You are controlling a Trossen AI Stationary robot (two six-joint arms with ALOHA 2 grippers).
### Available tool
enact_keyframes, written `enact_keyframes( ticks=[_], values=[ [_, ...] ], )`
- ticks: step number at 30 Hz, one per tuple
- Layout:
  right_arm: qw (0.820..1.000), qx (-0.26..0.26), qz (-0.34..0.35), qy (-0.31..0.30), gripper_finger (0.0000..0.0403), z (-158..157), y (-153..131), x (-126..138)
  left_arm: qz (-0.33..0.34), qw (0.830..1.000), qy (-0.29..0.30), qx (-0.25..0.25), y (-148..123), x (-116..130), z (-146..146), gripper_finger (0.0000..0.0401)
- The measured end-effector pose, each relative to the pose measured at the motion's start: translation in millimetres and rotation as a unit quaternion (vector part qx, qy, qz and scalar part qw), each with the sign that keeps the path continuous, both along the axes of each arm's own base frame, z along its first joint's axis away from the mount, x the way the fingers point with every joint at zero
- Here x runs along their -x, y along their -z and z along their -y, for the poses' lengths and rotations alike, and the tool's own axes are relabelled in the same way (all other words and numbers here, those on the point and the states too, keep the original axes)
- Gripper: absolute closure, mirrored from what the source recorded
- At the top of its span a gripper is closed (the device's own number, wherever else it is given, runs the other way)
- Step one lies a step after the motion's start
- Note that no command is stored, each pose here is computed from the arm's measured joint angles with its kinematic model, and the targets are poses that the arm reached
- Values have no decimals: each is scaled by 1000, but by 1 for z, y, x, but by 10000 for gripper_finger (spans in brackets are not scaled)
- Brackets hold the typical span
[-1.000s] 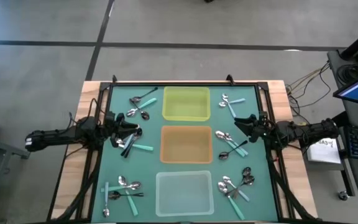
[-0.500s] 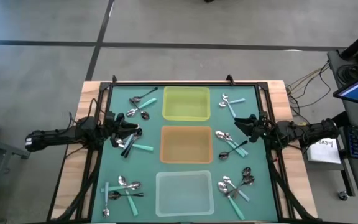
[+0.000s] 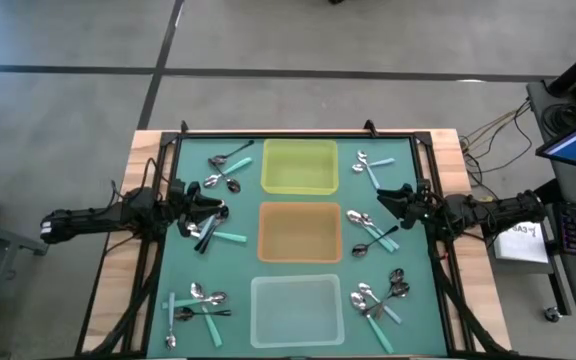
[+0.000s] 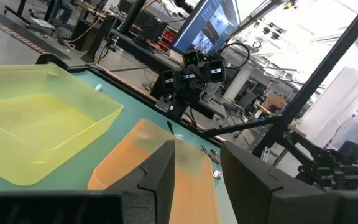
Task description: Sort silverware by color (type)
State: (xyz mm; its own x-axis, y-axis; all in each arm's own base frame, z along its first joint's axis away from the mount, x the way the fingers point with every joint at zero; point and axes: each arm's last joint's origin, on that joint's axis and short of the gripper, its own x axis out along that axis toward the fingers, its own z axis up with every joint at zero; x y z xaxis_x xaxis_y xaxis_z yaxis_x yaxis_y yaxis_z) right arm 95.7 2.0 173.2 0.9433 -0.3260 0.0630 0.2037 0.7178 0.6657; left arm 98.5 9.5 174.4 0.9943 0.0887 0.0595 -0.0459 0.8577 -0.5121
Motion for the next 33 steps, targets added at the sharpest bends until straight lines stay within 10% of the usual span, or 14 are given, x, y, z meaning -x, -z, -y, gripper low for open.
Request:
enact_keyframes(
  ticks=[28, 33],
  values=[
    [999, -36, 22, -7, 199, 0, -2, 0, 0, 1000, 0, 0, 0, 0, 0, 290],
    [998, 42, -4, -44, 199, -3, -3, -1, 0, 1000, 0, 0, 0, 0, 0, 290]
  ],
)
